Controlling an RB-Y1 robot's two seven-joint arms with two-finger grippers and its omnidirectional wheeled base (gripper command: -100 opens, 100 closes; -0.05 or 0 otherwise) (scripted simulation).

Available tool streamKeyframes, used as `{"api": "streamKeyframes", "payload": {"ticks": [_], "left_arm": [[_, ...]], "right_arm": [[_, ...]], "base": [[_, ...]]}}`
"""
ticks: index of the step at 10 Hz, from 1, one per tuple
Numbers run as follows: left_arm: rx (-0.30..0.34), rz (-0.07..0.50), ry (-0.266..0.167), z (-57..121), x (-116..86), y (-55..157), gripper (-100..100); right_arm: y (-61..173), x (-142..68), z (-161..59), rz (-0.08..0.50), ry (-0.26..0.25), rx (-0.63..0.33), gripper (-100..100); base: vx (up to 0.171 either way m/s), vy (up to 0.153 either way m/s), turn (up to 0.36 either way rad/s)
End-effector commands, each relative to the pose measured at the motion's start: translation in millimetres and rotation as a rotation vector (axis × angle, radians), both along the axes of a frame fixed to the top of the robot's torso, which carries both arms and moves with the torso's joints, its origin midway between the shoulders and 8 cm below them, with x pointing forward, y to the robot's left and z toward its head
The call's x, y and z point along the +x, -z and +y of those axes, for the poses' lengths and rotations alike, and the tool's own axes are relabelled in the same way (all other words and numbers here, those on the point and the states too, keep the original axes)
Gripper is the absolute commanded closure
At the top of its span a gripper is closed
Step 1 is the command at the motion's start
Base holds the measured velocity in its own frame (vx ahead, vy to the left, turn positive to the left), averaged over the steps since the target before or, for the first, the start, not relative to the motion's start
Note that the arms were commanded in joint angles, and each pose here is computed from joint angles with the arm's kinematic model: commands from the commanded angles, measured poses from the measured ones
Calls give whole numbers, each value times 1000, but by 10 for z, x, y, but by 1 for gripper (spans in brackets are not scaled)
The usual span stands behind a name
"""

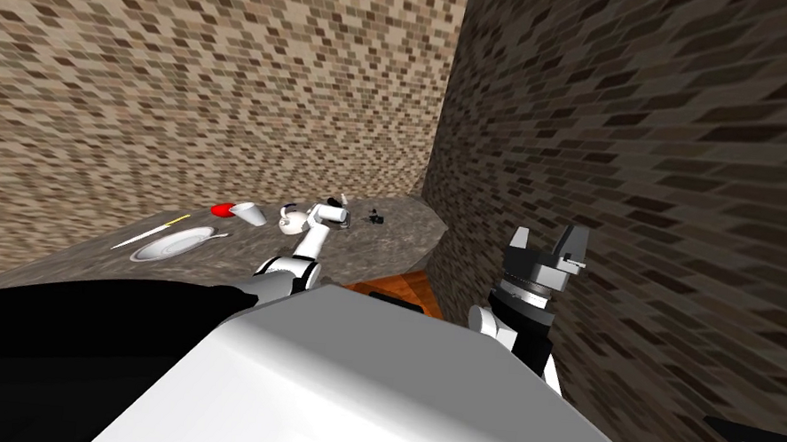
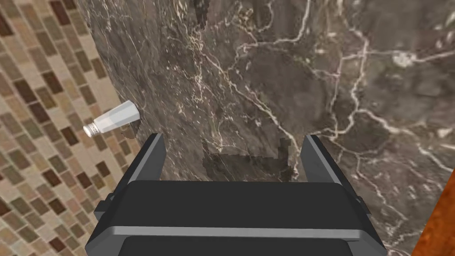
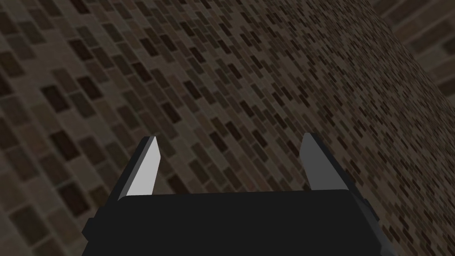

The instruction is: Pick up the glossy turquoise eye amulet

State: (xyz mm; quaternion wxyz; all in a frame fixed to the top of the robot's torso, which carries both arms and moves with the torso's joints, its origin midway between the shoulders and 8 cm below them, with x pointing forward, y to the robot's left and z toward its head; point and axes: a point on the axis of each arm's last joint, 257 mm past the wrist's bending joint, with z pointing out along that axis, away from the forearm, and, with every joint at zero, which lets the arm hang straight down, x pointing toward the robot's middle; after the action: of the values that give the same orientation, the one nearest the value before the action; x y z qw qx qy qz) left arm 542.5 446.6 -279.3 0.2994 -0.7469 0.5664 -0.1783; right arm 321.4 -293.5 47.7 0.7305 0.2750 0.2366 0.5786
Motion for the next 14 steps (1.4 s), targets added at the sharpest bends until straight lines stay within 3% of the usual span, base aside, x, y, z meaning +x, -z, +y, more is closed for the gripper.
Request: {"api": "streamKeyframes", "payload": {"ticks": [1, 14], "left_arm": [[-19, 38, -12, -11, -68, 34, -100], [-191, 299, -92, -220, -520, 101, -100]], "right_arm": [[0, 0, 0, 0, 0, 0, 0], [0, 0, 0, 0, 0, 0, 0]], "base": [[67, -29, -8], [68, -27, -23]]}}
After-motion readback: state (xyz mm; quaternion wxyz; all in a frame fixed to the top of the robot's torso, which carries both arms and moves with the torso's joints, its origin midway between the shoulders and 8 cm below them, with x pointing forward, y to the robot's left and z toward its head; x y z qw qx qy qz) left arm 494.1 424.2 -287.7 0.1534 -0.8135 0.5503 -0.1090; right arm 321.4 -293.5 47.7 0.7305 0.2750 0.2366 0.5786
